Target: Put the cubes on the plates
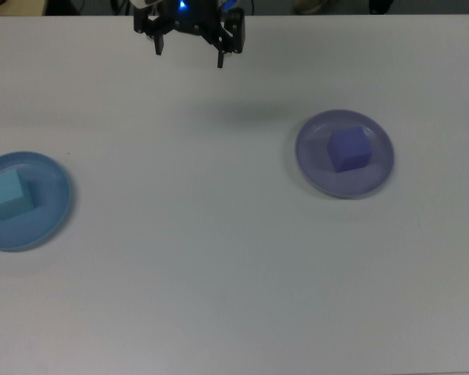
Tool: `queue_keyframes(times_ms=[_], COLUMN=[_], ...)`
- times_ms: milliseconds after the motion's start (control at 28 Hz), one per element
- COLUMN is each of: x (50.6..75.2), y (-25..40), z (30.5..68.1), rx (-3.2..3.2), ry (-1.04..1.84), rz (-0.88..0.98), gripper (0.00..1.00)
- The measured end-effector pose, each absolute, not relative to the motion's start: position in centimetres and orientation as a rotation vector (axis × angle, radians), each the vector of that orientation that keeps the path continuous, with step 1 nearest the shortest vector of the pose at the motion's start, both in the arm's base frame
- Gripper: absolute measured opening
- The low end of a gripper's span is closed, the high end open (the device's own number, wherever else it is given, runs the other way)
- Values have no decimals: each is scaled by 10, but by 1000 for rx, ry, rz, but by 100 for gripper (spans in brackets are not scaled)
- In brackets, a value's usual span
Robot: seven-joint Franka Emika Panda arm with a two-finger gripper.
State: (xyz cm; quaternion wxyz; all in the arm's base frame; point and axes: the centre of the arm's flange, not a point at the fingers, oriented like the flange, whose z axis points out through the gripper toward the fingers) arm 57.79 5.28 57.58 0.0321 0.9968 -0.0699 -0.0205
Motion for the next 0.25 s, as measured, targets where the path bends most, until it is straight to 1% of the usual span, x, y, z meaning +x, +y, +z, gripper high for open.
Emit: queue_keyframes(times_ms=[250], x=[576], y=[50], z=[573], rx=[3064], ry=[-221], rz=[-99], gripper=[100])
